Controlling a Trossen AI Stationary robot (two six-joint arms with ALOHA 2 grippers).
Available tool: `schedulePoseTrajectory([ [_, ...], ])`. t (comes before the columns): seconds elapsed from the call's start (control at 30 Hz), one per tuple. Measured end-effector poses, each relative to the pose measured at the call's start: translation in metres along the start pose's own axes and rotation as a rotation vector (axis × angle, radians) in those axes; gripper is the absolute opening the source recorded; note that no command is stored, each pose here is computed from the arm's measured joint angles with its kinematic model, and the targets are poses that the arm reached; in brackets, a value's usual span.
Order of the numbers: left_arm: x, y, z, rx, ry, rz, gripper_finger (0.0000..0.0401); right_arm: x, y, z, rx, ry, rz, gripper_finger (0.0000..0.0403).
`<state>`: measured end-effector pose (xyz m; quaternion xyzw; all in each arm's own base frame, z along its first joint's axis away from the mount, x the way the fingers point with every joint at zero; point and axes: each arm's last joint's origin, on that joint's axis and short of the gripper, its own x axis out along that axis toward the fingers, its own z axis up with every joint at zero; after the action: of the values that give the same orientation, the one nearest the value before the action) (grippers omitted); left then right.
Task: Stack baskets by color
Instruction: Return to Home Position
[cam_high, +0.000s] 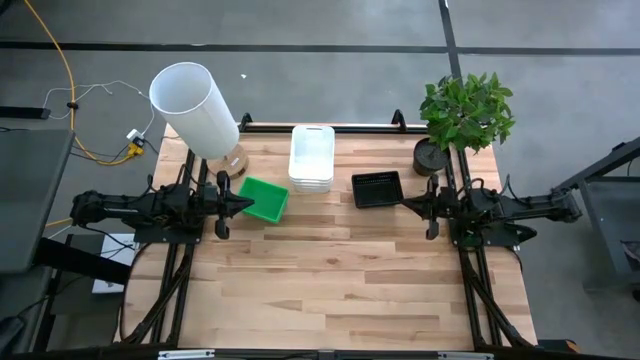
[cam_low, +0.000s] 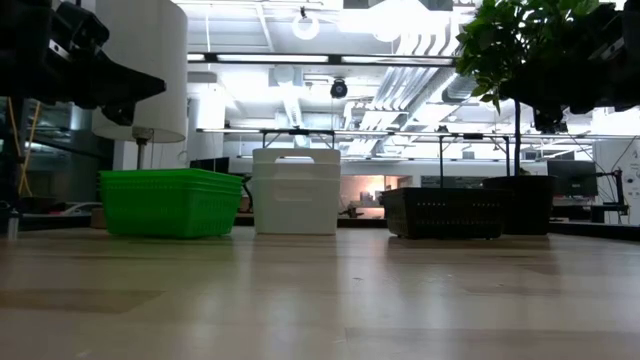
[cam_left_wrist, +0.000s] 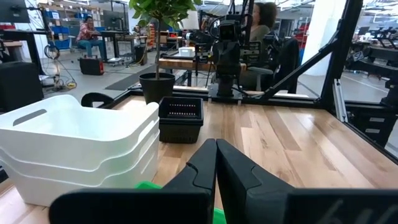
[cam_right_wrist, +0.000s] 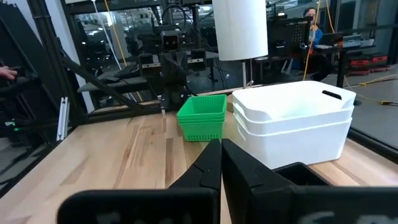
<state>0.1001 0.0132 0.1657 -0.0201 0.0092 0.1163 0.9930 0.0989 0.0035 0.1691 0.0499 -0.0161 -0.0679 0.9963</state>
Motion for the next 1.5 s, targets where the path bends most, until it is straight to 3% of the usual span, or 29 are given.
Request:
schedulePoseTrajectory([
  [0.37,-0.0002,0.0000,0.0001,0.000,-0.002,-0.001,0.0000,-0.0007,-0.0001,0.0007,0.004,-0.009,0.001,0.0000],
  [0.6,-0.0042,0.0003,0.0059,-0.010,-0.072,-0.006,0.0000,-0.0025,-0.0003,0.0044,0.015,-0.053,0.001,0.0000],
  [1.5,-0.0040,0.0001,0.0043,-0.008,-0.059,-0.012,0.0000,-0.0020,-0.0004,0.0024,0.010,-0.032,-0.001,0.0000],
])
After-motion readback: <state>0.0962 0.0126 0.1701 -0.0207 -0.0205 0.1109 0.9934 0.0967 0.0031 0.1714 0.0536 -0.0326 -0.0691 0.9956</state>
